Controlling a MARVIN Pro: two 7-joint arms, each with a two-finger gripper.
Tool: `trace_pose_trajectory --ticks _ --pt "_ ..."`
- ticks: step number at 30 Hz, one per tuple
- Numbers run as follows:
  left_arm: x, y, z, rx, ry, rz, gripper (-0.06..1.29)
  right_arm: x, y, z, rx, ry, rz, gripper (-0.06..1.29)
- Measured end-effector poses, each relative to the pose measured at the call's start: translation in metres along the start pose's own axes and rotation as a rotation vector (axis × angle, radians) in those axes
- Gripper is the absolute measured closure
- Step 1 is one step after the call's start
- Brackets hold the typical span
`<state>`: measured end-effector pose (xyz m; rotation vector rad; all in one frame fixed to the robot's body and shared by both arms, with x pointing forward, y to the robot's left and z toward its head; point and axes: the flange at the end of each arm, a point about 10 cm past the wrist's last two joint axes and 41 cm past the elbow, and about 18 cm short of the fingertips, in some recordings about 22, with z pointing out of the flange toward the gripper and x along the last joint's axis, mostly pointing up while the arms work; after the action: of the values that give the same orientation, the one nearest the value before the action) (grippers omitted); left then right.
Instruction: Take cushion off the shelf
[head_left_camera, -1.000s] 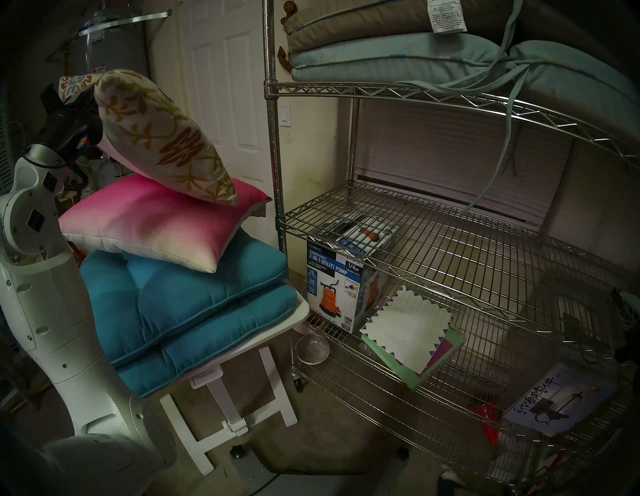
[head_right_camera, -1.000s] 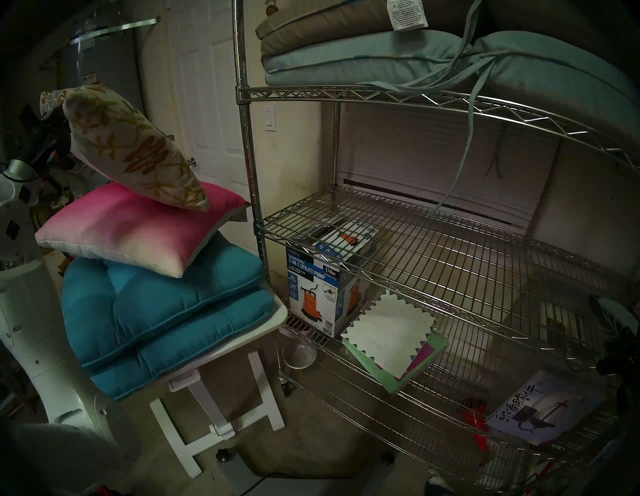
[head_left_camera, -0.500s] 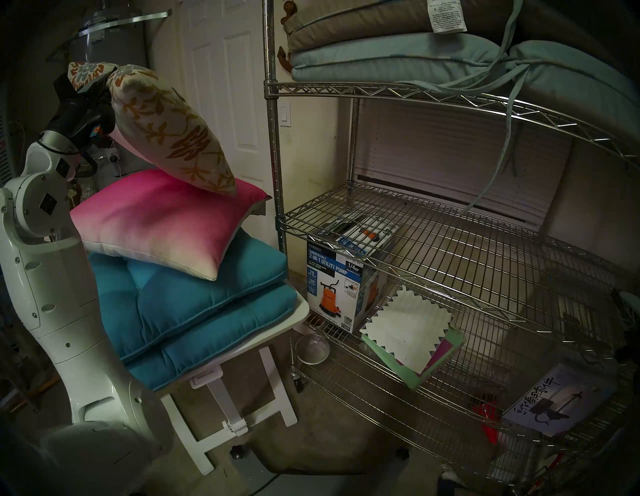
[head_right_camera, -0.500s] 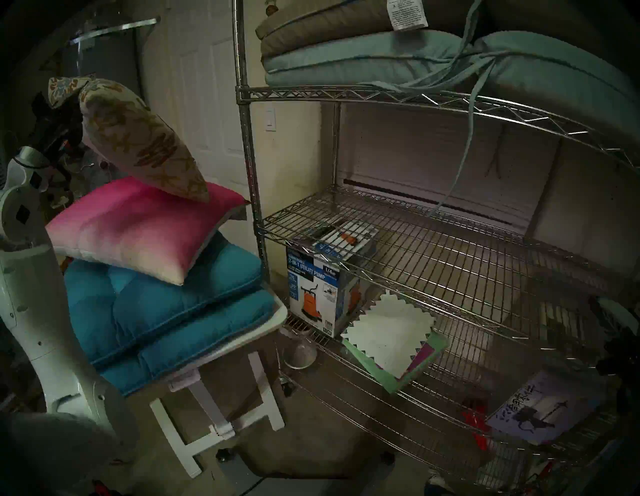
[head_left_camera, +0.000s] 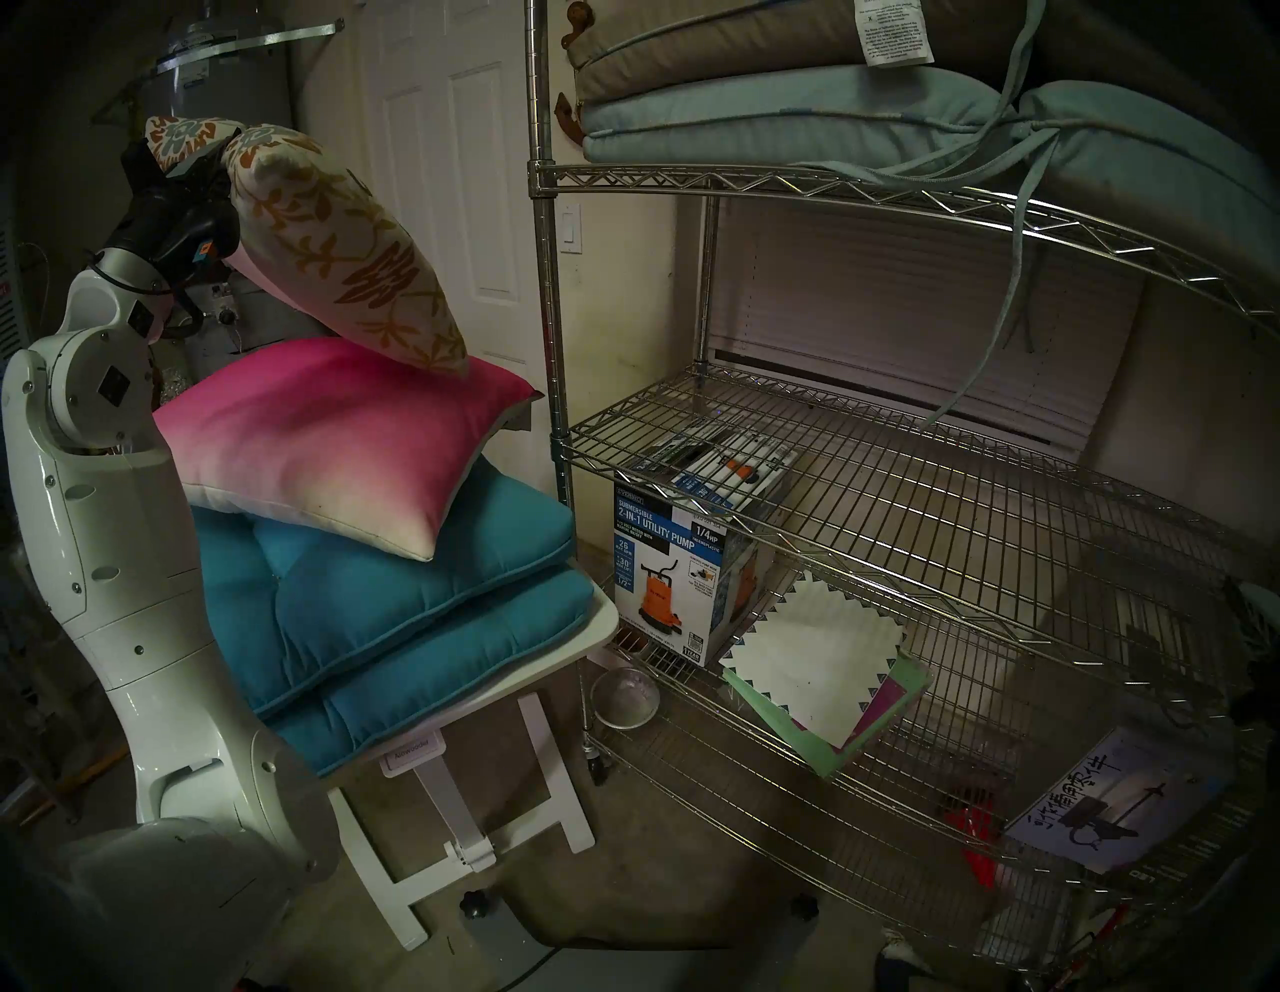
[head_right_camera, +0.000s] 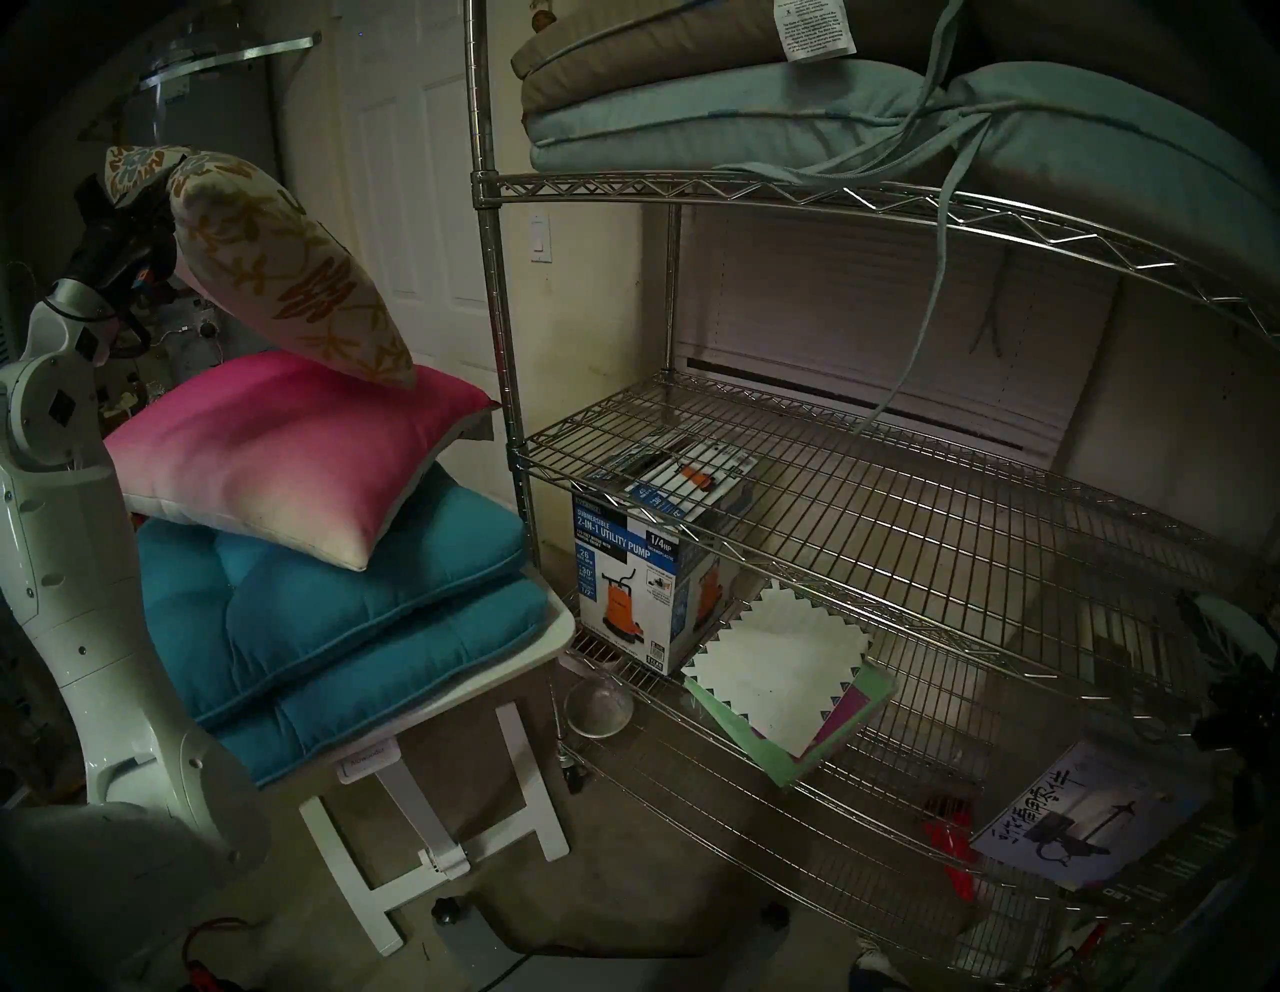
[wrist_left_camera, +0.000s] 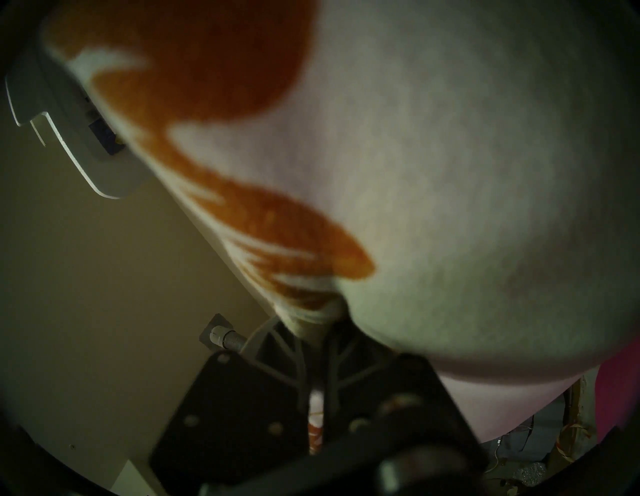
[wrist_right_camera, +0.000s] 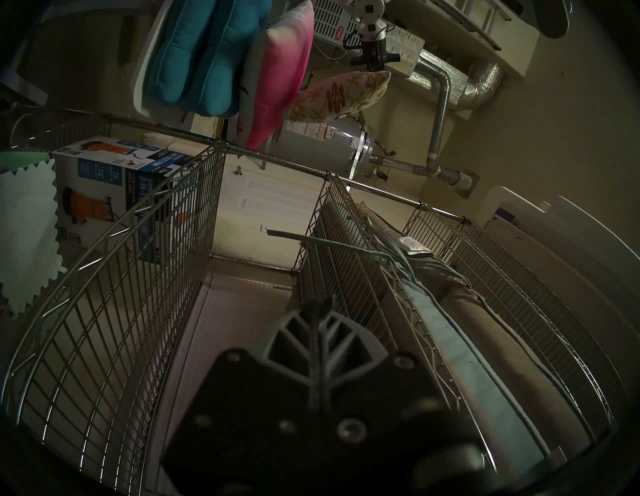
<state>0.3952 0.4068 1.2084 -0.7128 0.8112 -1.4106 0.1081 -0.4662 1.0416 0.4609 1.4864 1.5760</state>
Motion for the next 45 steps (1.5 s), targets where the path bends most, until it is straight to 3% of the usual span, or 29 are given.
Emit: trace_pose_trajectory --ticks 13,30,38,45 --pt "-0.015 0.021 0.01 0.005 0.008 0.017 1.18 0.0 0.0 0.0 0.0 0.0 0.0 1.25" --pt "-0.007 0.036 0.032 0.042 0.066 0.053 1.18 0.0 0.0 0.0 0.0 0.0 0.0 1.25" --pt "-0.012 0.036 0.017 0.082 0.054 0.068 1.18 0.0 0.0 0.0 0.0 0.0 0.0 1.25" --pt "-0.02 0.047 -0.016 0.092 0.028 0.054 1.18 0.0 0.0 0.0 0.0 0.0 0.0 1.25"
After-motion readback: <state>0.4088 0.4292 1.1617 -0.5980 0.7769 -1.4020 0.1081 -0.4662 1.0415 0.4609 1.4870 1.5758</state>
